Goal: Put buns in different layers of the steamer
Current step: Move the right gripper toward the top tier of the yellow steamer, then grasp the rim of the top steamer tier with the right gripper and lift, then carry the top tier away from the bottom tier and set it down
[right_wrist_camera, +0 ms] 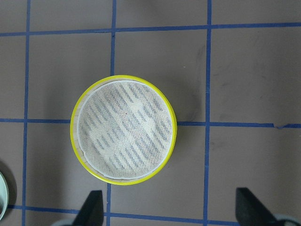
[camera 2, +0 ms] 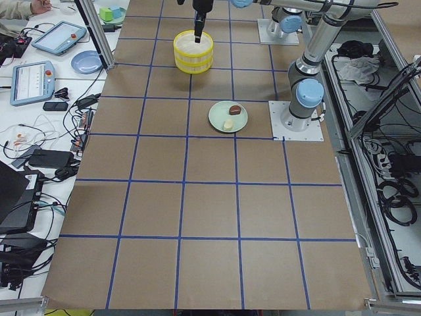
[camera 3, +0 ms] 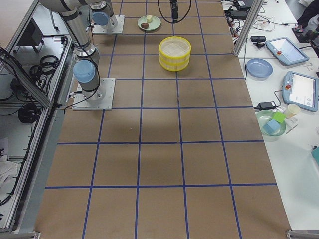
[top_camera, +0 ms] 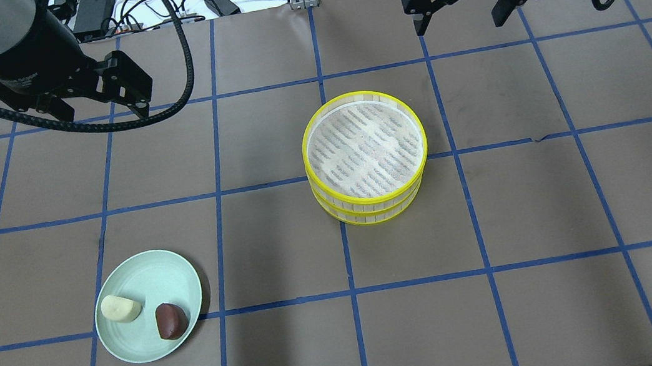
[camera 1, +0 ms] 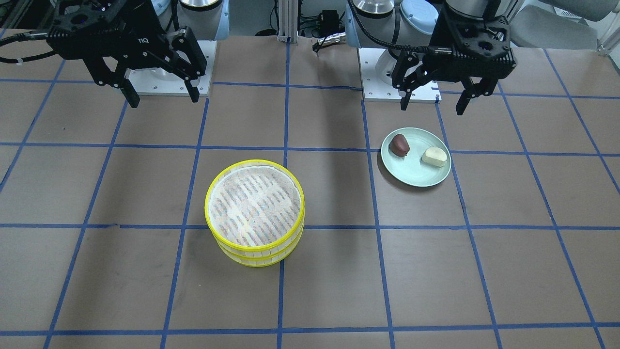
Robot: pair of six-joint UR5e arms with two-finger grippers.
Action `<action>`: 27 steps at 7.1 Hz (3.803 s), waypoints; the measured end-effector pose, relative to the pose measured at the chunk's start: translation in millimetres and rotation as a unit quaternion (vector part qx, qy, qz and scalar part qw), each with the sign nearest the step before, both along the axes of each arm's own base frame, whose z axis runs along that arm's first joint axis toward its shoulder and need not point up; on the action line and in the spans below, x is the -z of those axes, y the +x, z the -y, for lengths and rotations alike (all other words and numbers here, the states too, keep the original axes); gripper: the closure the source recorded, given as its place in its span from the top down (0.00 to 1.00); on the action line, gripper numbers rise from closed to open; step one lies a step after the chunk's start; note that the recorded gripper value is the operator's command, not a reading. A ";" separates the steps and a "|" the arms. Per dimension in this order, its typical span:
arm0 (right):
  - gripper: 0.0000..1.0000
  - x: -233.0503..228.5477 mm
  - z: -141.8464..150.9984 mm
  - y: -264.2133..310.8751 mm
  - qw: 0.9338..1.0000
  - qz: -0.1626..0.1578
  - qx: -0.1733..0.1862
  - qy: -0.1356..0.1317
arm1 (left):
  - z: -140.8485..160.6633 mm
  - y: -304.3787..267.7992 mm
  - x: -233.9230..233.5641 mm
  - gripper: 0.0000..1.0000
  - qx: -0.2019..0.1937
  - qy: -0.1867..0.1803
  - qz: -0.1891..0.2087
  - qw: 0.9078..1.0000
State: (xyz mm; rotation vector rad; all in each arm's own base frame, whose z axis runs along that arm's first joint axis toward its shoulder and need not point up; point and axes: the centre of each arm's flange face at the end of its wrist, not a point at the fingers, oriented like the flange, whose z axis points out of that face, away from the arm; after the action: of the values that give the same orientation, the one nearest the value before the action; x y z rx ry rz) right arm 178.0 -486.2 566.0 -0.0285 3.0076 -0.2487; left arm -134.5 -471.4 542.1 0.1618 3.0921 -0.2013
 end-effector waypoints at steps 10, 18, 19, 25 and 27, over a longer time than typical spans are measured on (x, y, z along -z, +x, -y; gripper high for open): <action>0.93 62.3 9.7 0.9 1.000 -0.015 0.002 0.016 | -1.7 1.1 28.6 1.00 -0.002 0.029 0.005 1.000; 0.21 276.1 70.3 5.9 0.982 -0.057 0.031 0.175 | -9.6 10.5 30.0 1.00 -0.013 0.024 0.002 1.000; 0.15 281.7 71.5 6.2 0.981 -0.056 0.033 0.181 | -8.4 17.7 30.1 1.00 -0.020 0.023 0.001 1.000; 0.02 266.7 70.8 5.4 0.982 -0.050 0.032 0.180 | 4.1 65.6 54.6 1.00 -0.047 0.055 0.000 0.997; 0.02 204.7 61.5 -3.5 0.984 -0.047 0.036 0.169 | 5.7 93.3 62.4 1.00 -0.038 0.068 0.002 0.997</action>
State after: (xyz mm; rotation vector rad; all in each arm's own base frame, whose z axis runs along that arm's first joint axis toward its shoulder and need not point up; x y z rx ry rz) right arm 174.4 -547.7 361.3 0.1047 3.1036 0.2677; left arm -41.2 -477.2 479.8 0.0468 3.1015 0.0108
